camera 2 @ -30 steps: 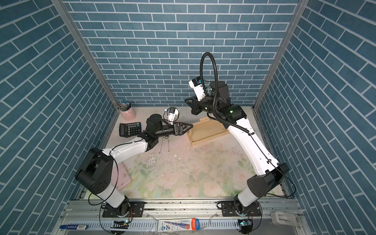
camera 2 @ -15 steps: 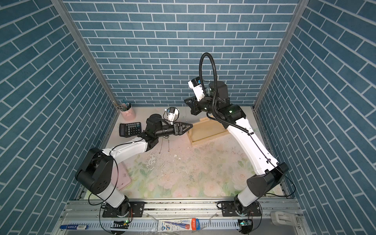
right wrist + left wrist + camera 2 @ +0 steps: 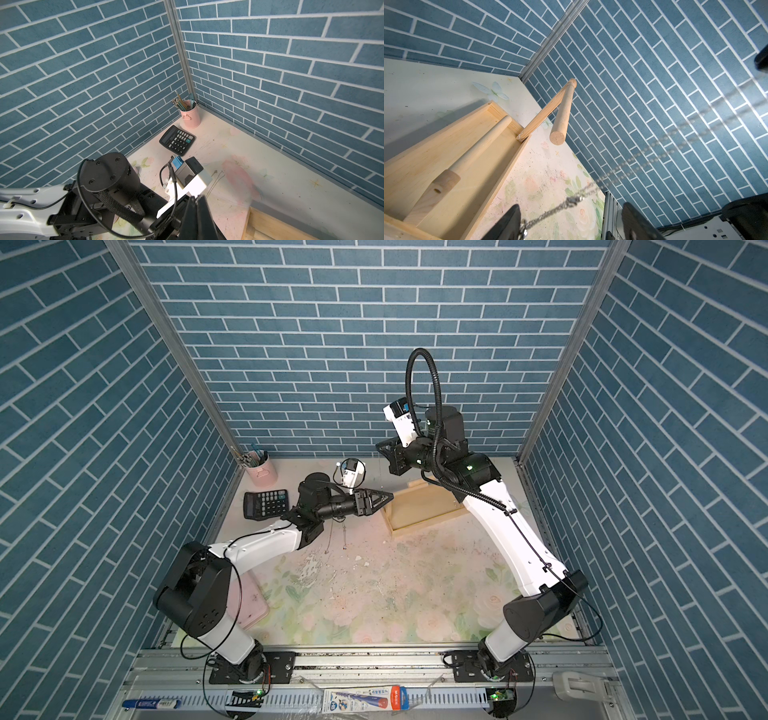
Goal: Take the necklace off the jewelry display stand
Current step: Take off the necklace from the stand.
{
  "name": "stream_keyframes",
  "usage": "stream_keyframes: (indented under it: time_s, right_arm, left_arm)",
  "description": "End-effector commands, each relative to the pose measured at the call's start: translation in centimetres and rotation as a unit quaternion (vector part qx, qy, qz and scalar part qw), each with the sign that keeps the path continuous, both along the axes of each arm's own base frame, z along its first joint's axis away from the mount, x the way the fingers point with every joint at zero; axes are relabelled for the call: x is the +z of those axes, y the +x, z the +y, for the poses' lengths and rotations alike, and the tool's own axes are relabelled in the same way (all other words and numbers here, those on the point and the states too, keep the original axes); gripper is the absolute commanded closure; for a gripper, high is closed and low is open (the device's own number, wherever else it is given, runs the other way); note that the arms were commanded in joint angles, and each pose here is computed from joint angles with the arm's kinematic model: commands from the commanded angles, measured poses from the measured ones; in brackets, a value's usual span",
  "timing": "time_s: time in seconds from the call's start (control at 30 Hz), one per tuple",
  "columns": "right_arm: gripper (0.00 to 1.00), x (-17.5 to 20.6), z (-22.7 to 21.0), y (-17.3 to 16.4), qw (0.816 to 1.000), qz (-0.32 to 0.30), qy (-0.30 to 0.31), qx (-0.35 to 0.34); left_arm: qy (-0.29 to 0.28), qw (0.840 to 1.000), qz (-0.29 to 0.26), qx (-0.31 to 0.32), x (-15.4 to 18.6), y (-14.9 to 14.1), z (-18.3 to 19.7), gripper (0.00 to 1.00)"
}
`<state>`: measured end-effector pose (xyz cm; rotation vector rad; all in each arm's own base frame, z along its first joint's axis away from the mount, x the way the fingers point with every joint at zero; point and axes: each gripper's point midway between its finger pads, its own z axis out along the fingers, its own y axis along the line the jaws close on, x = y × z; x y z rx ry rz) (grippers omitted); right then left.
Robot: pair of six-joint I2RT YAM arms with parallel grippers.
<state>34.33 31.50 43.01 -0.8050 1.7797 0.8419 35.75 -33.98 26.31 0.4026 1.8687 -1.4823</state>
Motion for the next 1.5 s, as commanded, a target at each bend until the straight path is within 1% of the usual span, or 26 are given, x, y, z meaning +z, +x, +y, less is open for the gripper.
stream_keyframes:
  time_s: [0.0, 0.23, 0.33, 0.5, 0.67, 1.03, 1.17, 1.47]
  right_arm:
    - [1.00, 0.6, 0.3, -0.1, 1.000, -0.019, -0.004, 0.006]
    - [1.00, 0.7, 0.1, -0.1, 1.000, -0.020, -0.005, 0.003]
    - [1.00, 0.7, 0.1, -0.1, 1.000, -0.020, -0.005, 0.004]
    - [1.00, 0.7, 0.1, -0.1, 1.000, -0.021, -0.005, 0.003]
    - [1.00, 0.8, 0.1, -0.1, 1.000, -0.022, -0.004, 0.002]
    - [1.00, 0.9, 0.2, -0.1, 1.000, -0.022, -0.005, 0.003]
    - [1.00, 1.0, 0.1, -0.1, 1.000, -0.022, -0.004, 0.003]
    - [1.00, 0.8, 0.1, 0.0, 1.000, -0.021, -0.006, 0.002]
  left_arm:
    - [-0.003, 1.000, -0.007, -0.003, 0.0, -0.3, 0.2, 0.24]
    - [-0.001, 1.000, -0.005, -0.003, -0.3, -0.3, 0.3, 0.26]
    - [-0.001, 1.000, -0.004, -0.003, -0.4, -0.3, 0.3, 0.29]
    - [-0.001, 1.000, -0.005, -0.004, -0.4, -0.4, 0.3, 0.37]
    - [0.000, 1.000, -0.004, -0.005, -0.5, -0.5, 0.3, 0.43]
    - [0.005, 1.000, 0.000, -0.005, -1.0, -0.3, 0.2, 0.45]
    - [0.005, 1.000, 0.002, -0.004, -1.3, 0.0, 0.1, 0.48]
    - [0.007, 1.000, 0.006, -0.003, -1.7, 0.3, 0.0, 0.50]
